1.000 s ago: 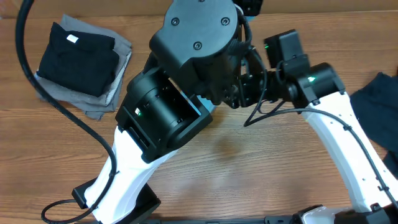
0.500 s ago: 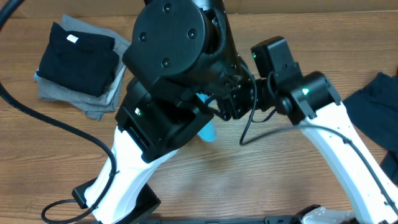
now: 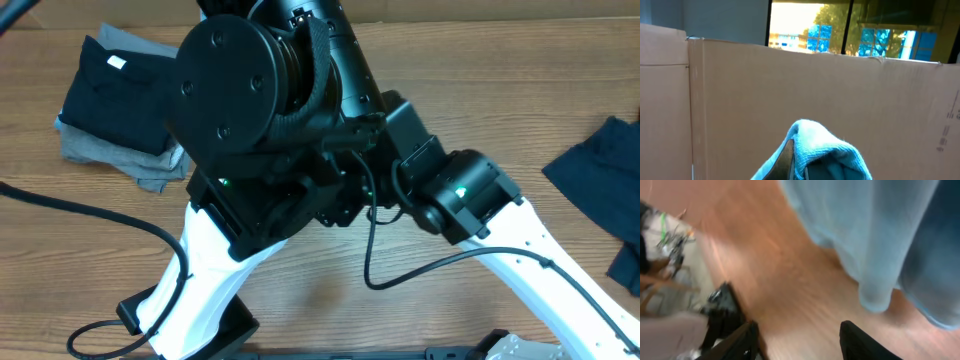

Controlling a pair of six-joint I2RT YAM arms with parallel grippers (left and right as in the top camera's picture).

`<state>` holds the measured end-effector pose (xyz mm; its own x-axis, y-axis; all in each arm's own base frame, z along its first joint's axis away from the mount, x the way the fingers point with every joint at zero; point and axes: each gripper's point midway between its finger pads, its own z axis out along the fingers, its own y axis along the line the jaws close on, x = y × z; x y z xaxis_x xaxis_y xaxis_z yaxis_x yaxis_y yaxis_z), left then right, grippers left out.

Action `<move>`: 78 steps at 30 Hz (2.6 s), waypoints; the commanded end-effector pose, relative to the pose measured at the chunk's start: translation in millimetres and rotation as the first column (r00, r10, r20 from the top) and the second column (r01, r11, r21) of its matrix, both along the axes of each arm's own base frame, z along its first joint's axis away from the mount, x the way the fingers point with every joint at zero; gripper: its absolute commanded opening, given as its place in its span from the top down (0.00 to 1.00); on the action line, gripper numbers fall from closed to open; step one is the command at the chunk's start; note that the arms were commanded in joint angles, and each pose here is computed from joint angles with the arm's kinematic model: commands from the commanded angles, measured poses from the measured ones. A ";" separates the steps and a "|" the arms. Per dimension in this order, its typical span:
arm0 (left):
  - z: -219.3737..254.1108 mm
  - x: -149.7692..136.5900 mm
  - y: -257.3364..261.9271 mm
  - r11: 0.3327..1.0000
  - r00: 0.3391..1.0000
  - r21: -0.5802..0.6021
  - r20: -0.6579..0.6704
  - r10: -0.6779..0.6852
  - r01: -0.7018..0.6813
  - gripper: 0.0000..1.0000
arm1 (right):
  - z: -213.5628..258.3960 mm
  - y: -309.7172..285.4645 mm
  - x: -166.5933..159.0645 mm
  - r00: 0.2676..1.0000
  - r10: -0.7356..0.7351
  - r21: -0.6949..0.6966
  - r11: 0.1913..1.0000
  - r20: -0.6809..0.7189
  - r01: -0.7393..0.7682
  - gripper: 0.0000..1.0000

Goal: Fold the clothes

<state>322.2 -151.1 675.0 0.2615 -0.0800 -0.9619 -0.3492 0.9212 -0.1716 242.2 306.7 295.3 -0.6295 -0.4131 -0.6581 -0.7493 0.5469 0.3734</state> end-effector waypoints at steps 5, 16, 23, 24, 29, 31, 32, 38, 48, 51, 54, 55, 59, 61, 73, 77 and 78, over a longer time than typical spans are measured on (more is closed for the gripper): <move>9.8 -11.1 -6.6 0.999 0.999 -0.021 0.039 -0.036 0.037 0.94 | -5.7 18.2 35.0 0.994 -0.107 0.035 0.994 0.019 0.107 0.46; 11.0 -18.0 -17.0 0.998 0.997 -0.012 0.038 -0.068 0.068 0.93 | 13.9 33.5 76.9 0.967 -0.192 0.124 0.977 0.167 0.173 0.47; 11.3 -16.0 -15.7 0.998 0.998 0.019 0.029 -0.056 0.056 0.94 | 38.7 23.1 42.8 0.975 -0.123 0.138 0.986 0.183 0.098 0.39; 12.0 -15.6 -17.2 0.998 0.998 0.029 0.031 -0.061 0.061 0.94 | 41.2 21.5 36.4 0.976 -0.099 0.134 0.988 0.193 0.074 0.39; 11.9 -14.3 -20.0 0.997 0.997 0.034 0.034 -0.068 0.066 0.93 | 58.0 16.4 5.8 0.981 -0.014 0.159 0.987 0.196 -0.018 0.38; 11.5 -13.9 -20.5 0.997 0.997 0.036 0.033 -0.067 0.066 0.93 | 62.9 19.9 -6.8 0.982 0.026 0.177 0.982 0.189 -0.060 0.38; 11.5 -13.9 -20.5 0.997 0.997 0.036 0.033 -0.067 0.066 0.93 | 62.4 21.5 -9.1 0.981 0.031 0.174 0.983 0.190 -0.065 0.38; 11.7 -14.1 -20.6 0.997 0.997 0.034 0.034 -0.068 0.067 0.93 | 52.5 37.4 -8.2 0.988 0.014 0.170 0.985 0.155 -0.040 0.41; 11.6 -14.1 -20.6 0.997 0.997 0.034 0.034 -0.068 0.067 0.93 | 39.8 38.7 50.3 0.927 -0.356 0.182 0.925 0.118 0.332 0.41; 12.0 -14.2 -20.3 0.997 0.997 0.029 0.037 -0.068 0.067 0.93 | 45.6 33.8 60.5 0.884 -0.450 0.206 0.884 0.130 0.420 0.40; 12.4 -14.2 -20.8 0.997 0.996 0.022 0.043 -0.073 0.072 0.93 | 50.1 38.0 59.1 0.886 -0.444 0.227 0.884 0.131 0.409 0.39; 12.4 -14.2 -20.8 0.997 0.996 0.023 0.043 -0.073 0.072 0.93 | 50.4 38.5 58.8 0.886 -0.444 0.228 0.884 0.132 0.409 0.41; 12.4 -14.2 -20.8 0.997 0.996 0.019 0.044 -0.074 0.073 0.93 | 50.1 33.8 63.0 0.860 -0.497 0.233 0.855 0.114 0.463 0.51; 12.4 -14.2 -20.8 0.997 0.996 0.020 0.044 -0.074 0.073 0.93 | 49.4 32.1 64.2 0.855 -0.505 0.229 0.852 0.119 0.471 0.75; 3.8 -9.8 4.8 0.999 0.999 0.014 -0.015 0.038 -0.038 0.85 | 21.5 -64.8 80.4 0.689 -0.702 0.012 0.702 0.179 0.712 0.96; -6.1 -8.6 26.7 0.991 0.989 -0.020 -0.067 0.131 -0.132 0.83 | 38.4 -118.3 90.9 0.603 -0.779 0.036 0.616 0.172 0.787 0.96; -8.0 -8.4 30.6 0.988 0.986 -0.025 -0.076 0.148 -0.150 0.82 | 44.5 -127.4 91.5 0.598 -0.781 0.048 0.614 0.179 0.788 0.96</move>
